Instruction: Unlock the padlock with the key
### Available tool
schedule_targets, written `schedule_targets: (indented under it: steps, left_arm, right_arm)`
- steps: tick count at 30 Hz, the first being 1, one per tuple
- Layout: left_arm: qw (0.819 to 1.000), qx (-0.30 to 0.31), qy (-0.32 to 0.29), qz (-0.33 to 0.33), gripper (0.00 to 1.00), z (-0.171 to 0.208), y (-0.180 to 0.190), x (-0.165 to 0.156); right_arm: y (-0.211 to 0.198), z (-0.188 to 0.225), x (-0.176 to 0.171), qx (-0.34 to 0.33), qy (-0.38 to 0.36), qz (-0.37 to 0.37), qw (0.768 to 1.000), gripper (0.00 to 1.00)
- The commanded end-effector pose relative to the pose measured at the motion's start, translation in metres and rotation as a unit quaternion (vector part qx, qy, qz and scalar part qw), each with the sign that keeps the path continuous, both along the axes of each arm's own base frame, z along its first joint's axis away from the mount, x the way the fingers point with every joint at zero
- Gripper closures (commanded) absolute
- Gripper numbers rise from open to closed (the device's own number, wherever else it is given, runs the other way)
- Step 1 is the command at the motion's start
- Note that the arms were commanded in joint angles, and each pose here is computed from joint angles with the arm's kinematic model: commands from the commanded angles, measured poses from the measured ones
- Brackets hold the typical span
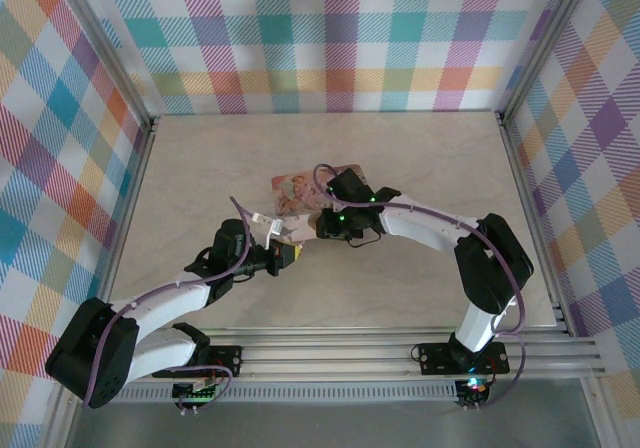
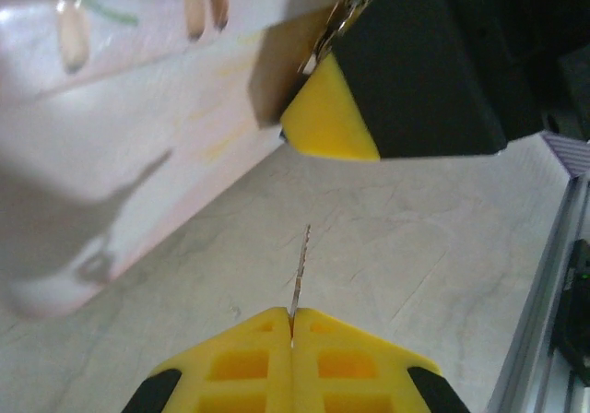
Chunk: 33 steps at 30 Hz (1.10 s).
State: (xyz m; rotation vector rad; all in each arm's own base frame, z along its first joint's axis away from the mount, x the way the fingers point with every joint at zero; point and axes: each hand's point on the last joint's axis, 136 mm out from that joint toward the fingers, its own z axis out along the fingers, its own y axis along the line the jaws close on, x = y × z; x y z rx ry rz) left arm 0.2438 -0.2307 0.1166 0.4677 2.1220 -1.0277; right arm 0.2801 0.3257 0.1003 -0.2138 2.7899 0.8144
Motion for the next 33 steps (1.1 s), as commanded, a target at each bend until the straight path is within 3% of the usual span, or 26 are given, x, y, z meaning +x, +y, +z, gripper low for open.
schedule_targets:
  steps: [1, 13, 24, 33]
  left_arm:
    - [0.999, -0.027, -0.009, -0.018, 1.0, 0.006, -0.01, -0.005]
    - [0.999, -0.024, -0.042, -0.01, 1.0, 0.006, -0.005, -0.005]
    - [0.995, -0.035, -0.095, -0.017, 1.0, 0.025, -0.009, 0.002]
    - [0.993, -0.041, -0.104, -0.021, 1.0, 0.03, -0.015, 0.009]
  right_arm:
    - [0.019, 0.043, -0.002, 0.082, -0.004, 0.022, 0.996, 1.0]
    - [0.024, 0.076, -0.008, 0.151, 0.034, 0.039, 0.987, 1.0]
    - [0.022, 0.087, -0.012, 0.158, 0.08, 0.034, 0.984, 1.0]
    - [0.024, 0.086, -0.01, 0.159, 0.093, 0.026, 0.983, 1.0]
